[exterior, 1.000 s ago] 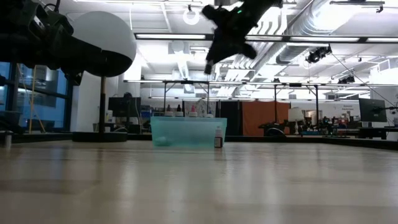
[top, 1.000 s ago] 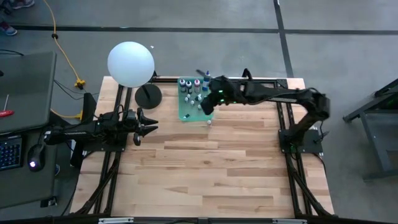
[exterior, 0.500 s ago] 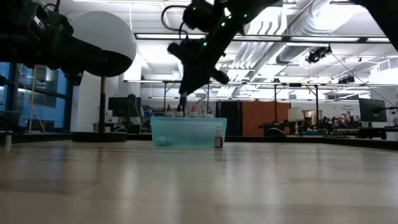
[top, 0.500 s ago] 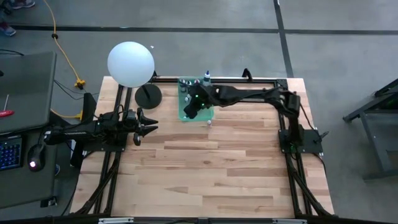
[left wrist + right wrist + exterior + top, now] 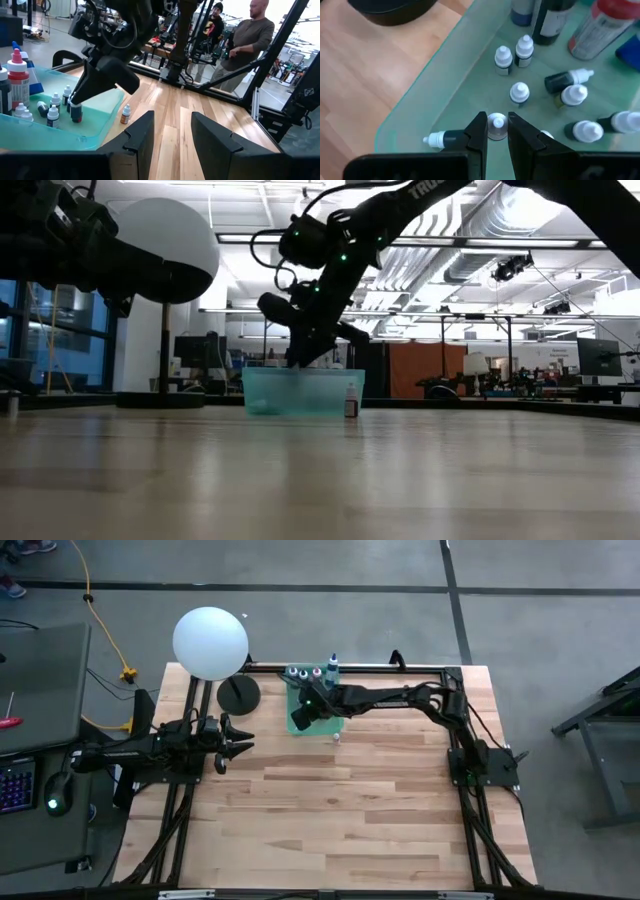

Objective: Pick & Place food coloring
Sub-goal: Put the small blue food coloring bottle into the blue bin, then put the small orange food coloring bottle into the blue bin

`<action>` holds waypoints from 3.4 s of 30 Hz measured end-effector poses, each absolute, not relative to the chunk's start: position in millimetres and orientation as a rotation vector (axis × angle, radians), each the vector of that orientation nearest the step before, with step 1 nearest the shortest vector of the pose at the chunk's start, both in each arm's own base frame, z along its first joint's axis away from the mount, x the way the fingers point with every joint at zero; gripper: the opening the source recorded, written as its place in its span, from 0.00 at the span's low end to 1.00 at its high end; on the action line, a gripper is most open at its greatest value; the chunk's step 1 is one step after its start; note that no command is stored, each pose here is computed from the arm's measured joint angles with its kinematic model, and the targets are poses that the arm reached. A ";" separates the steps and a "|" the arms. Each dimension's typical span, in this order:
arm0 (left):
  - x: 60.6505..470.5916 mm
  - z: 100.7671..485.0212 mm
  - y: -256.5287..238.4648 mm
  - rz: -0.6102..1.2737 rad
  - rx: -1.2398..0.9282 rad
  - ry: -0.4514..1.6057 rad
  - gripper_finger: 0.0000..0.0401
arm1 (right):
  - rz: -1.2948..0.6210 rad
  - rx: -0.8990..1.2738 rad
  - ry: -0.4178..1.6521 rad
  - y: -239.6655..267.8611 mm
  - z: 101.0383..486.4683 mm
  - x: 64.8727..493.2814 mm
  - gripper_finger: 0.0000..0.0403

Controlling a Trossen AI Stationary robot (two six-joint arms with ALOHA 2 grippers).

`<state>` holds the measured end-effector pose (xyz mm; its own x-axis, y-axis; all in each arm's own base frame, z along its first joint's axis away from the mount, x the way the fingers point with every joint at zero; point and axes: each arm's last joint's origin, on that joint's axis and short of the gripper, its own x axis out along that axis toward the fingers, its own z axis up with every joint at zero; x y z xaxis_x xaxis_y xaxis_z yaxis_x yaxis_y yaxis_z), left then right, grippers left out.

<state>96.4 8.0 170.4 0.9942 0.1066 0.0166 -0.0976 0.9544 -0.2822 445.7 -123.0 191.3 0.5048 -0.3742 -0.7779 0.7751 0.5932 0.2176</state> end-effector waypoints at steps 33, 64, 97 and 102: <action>96.4 170.5 8.0 0.104 -0.285 -0.032 0.32 | -0.968 0.674 0.639 -105.2 166.2 456.0 0.11; 96.4 170.4 8.0 0.104 -0.285 -0.032 0.32 | -0.916 0.626 0.780 -96.6 146.1 455.5 0.31; 96.4 170.4 7.9 0.104 -0.285 -0.032 0.32 | -0.894 0.429 0.705 -90.8 246.2 423.6 0.43; 96.4 170.5 8.0 0.104 -0.285 -0.032 0.32 | -0.890 0.380 0.801 -70.5 263.9 404.7 0.43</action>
